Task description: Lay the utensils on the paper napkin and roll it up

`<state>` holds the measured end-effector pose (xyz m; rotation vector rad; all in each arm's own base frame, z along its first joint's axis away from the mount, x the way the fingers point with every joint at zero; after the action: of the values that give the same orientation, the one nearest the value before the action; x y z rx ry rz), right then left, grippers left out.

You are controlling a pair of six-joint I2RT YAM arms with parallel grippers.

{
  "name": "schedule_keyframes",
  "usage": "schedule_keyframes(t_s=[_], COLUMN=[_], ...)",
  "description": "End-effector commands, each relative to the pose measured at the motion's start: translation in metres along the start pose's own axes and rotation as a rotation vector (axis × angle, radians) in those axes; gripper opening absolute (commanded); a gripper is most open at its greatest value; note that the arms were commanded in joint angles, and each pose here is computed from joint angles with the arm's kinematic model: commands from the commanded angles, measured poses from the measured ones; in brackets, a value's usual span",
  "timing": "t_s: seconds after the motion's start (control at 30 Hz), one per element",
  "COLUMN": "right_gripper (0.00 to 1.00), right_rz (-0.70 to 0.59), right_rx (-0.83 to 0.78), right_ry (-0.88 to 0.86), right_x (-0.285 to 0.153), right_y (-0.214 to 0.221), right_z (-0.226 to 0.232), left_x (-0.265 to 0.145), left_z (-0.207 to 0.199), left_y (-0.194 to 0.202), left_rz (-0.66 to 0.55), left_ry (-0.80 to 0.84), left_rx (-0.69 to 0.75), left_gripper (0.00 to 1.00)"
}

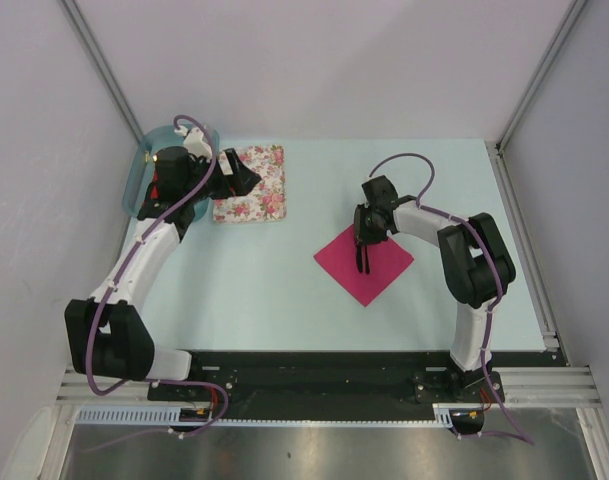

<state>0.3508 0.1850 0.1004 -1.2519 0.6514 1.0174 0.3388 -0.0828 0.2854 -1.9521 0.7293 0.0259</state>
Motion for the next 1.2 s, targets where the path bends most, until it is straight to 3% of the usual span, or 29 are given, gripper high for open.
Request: schedule_keyframes(t_s=[0.0, 0.13, 0.43, 0.53, 0.57, 0.73, 0.87, 0.93, 1.17], right_gripper=[0.18, 0.27, 0.34, 0.35, 0.37, 0.43, 0.45, 0.46, 0.46], right_rz=[-0.021, -0.029, -0.089, -0.143, -0.151, -0.218, -0.19, -0.172, -0.102], right_rx=[0.019, 0.023, 0.022, 0.005, -0.015, -0.016, 0.02, 0.038, 0.05], right_ry=[0.005, -0.004, -0.061, -0.124, -0.165, -0.256, -0.355, -0.382, -0.505], right_x=[-0.012, -0.017, -0.048, -0.073, -0.08, -0.113, -0.122, -0.122, -0.13], right_y=[-0.003, -0.004, -0.017, -0.029, -0.031, -0.045, -0.04, -0.032, -0.012], right_z=[0.004, 0.007, 0.017, 0.022, 0.022, -0.004, -0.035, -0.049, -0.081], left_x=[0.0, 0.003, -0.007, -0.009, -0.011, -0.008, 0.002, 0.008, 0.046], left_z=[-0.006, -0.008, -0.028, -0.044, -0.049, -0.088, -0.113, -0.125, -0.16], left_y=[-0.015, -0.016, -0.032, -0.029, -0.026, 0.03, 0.084, 0.121, 0.2], left_rz=[-0.027, 0.024, -0.013, 0.028, 0.038, 0.138, 0.113, 0.159, 0.23], left_ry=[0.042, 0.024, 0.103, 0.194, 0.246, 0.462, 0.576, 0.671, 0.877], left_rx=[0.048, 0.082, 0.207, 0.31, 0.416, 0.719, 1.01, 1.074, 1.227], left_gripper=[1.0, 1.0, 1.0, 1.0, 1.0, 1.0, 1.0, 0.98, 0.67])
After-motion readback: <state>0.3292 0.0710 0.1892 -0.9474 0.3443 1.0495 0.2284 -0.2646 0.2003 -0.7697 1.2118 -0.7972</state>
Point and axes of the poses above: each gripper's point midway between its finger pads, its own x axis out along the fingers, its own z axis along the line the jaws close on, y = z × x, the point moved 9 cm from there along -x, back along the fingers, and after that the axes turned 4 degrees about -x, right-handed, at the moved point
